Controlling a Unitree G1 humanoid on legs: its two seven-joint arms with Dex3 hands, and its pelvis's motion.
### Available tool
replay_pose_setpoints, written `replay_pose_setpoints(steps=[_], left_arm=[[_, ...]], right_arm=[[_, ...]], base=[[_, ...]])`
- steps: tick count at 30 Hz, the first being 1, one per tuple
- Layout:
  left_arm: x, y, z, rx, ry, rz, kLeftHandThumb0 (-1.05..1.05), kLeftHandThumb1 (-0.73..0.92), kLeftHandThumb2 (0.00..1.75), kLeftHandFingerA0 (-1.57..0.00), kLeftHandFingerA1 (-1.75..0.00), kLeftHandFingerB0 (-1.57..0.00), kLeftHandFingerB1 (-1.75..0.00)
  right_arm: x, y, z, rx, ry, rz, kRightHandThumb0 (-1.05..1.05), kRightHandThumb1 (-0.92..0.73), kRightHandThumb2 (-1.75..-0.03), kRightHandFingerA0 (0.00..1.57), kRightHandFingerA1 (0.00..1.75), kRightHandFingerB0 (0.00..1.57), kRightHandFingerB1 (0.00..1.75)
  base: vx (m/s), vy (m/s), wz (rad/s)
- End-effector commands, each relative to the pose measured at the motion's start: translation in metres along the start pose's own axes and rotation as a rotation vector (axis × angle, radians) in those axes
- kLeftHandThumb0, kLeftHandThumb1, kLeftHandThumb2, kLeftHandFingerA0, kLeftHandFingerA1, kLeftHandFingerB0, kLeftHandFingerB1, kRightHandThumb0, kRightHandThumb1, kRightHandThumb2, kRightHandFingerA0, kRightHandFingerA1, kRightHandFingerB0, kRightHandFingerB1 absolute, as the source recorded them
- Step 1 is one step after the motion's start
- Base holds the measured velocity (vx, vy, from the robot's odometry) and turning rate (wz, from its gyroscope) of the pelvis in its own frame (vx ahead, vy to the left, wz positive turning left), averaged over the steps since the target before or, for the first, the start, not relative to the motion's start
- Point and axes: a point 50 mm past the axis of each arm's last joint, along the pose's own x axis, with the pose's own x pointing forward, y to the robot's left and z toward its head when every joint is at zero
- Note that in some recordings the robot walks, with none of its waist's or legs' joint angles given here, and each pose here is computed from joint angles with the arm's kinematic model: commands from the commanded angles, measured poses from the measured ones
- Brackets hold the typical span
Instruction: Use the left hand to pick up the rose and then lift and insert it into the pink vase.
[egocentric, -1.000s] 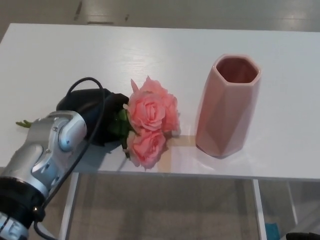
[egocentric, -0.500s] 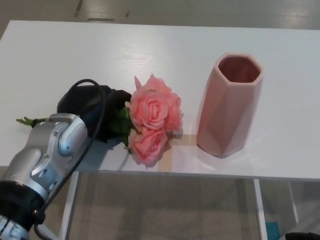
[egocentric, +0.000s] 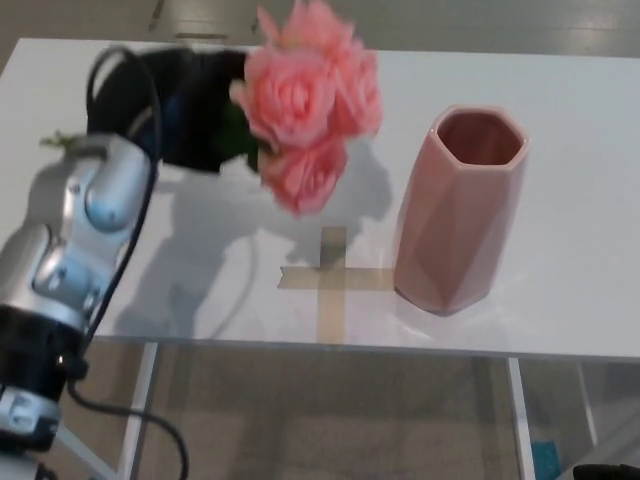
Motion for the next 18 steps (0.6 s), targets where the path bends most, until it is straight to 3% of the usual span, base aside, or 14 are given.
replay_pose_setpoints(steps=[1, 4, 8, 18], left_arm=[[0.013, 0.022, 0.019, -0.141, -0.046, 0.047, -0.19, 0.77, 0.65, -0.74, -1.53, -0.73, -1.06], [0.021, 0.035, 0.031, -0.228, -0.053, 0.066, -0.19, 0.79, 0.63, -0.76, -1.50, -0.71, -1.10], [0.030, 0.052, 0.055, -0.374, -0.089, 0.071, -0.19, 0.80, 0.63, -0.83, -1.42, -0.77, -0.99], [0.028, 0.057, 0.102, -0.520, -0.218, 0.013, -0.18, 0.83, 0.64, -0.91, -1.39, -0.76, -1.01]], right_arm=[[-0.001, -0.002, -0.007, 0.024, 0.034, -0.002, -0.30, -0.41, -0.82, 0.65, 0.65, 0.53, 0.59], [-0.001, -0.002, -0.006, 0.024, 0.031, -0.001, -0.30, -0.41, -0.82, 0.65, 0.65, 0.53, 0.59], [-0.001, -0.002, -0.007, 0.016, 0.029, -0.001, -0.30, -0.41, -0.82, 0.65, 0.65, 0.53, 0.59], [-0.007, -0.003, -0.024, -0.001, 0.057, -0.003, -0.31, -0.41, -0.82, 0.65, 0.66, 0.52, 0.58]], base=[[0.00, 0.000, 0.00], [0.00, 0.000, 0.00], [0.00, 0.000, 0.00], [0.00, 0.000, 0.00]])
